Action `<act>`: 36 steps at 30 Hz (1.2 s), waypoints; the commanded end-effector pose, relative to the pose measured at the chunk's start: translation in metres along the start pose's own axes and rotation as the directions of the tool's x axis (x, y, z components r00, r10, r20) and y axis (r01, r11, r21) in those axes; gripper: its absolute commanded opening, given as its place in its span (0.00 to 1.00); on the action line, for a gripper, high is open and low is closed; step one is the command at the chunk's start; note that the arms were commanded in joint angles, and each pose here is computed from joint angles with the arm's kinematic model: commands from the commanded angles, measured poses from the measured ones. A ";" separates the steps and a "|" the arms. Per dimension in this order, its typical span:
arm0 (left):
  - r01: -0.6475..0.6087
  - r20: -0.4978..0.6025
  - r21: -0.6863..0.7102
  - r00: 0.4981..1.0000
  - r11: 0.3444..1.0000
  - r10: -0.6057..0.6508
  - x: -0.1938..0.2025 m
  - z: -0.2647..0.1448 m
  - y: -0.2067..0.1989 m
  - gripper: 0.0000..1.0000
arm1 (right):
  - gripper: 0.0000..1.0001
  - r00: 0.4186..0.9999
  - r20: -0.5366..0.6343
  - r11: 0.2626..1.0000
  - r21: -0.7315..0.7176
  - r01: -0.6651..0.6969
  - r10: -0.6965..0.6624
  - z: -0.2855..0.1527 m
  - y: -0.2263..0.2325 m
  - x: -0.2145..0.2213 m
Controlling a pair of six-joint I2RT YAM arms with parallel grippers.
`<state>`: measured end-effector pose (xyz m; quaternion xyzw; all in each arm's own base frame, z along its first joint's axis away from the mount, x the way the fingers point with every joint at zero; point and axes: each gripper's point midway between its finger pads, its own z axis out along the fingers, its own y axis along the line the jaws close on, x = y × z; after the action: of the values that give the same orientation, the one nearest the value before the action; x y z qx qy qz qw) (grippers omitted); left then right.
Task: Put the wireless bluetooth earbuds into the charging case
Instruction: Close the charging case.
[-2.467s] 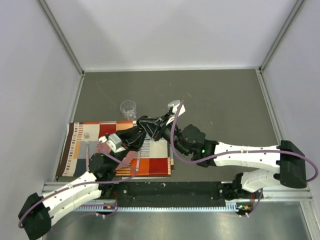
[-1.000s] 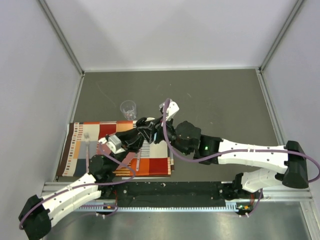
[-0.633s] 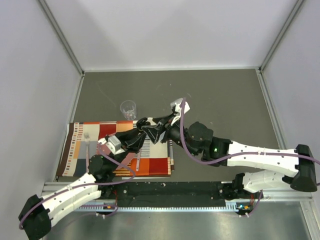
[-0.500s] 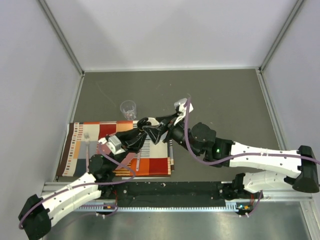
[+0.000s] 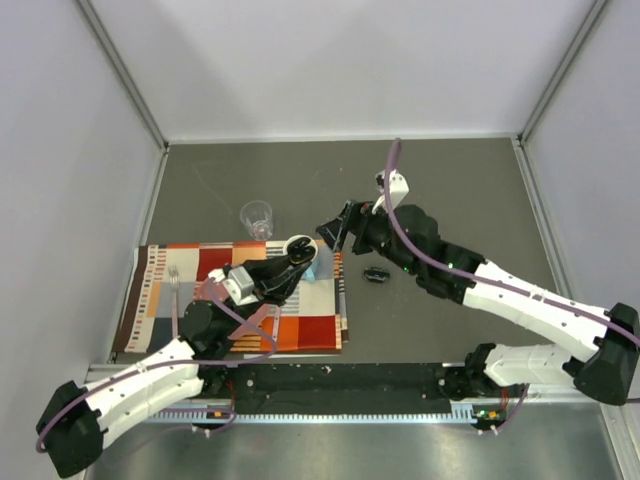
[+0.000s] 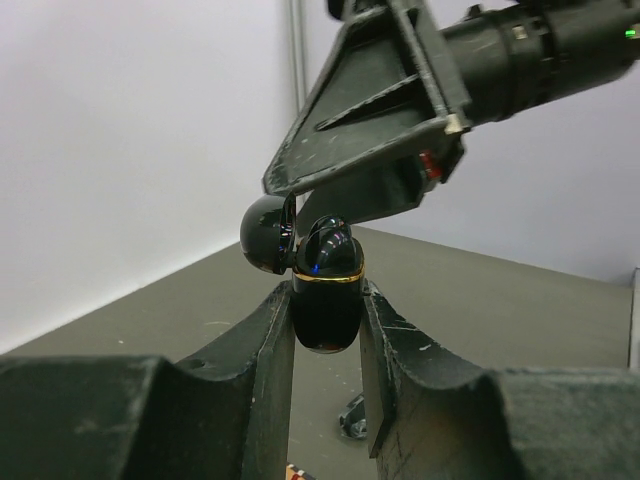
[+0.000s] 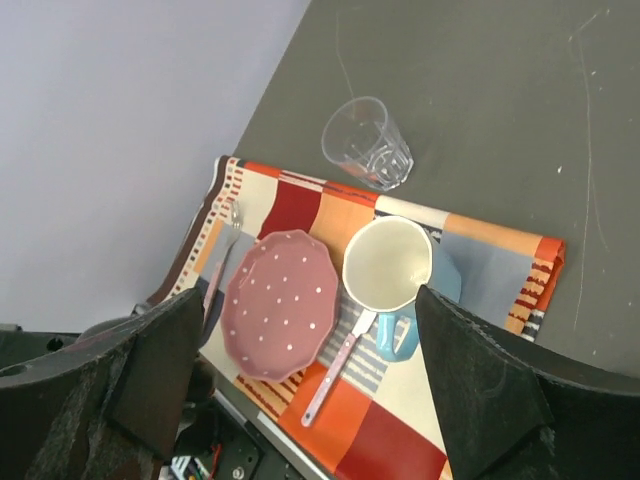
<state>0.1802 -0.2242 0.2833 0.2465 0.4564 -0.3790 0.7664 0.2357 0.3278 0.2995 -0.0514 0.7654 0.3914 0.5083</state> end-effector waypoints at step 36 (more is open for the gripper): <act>-0.017 0.015 0.082 1.000 0.997 0.016 -0.015 0.016 -0.012 0.00 | 0.88 0.996 -0.073 0.999 -0.019 -0.049 0.048 -0.023 -0.005 -0.012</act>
<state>0.1779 -0.2419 0.2843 0.2922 0.4571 -0.3868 0.7457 0.2272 0.3169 0.2800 -0.0734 0.8082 0.3930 0.4324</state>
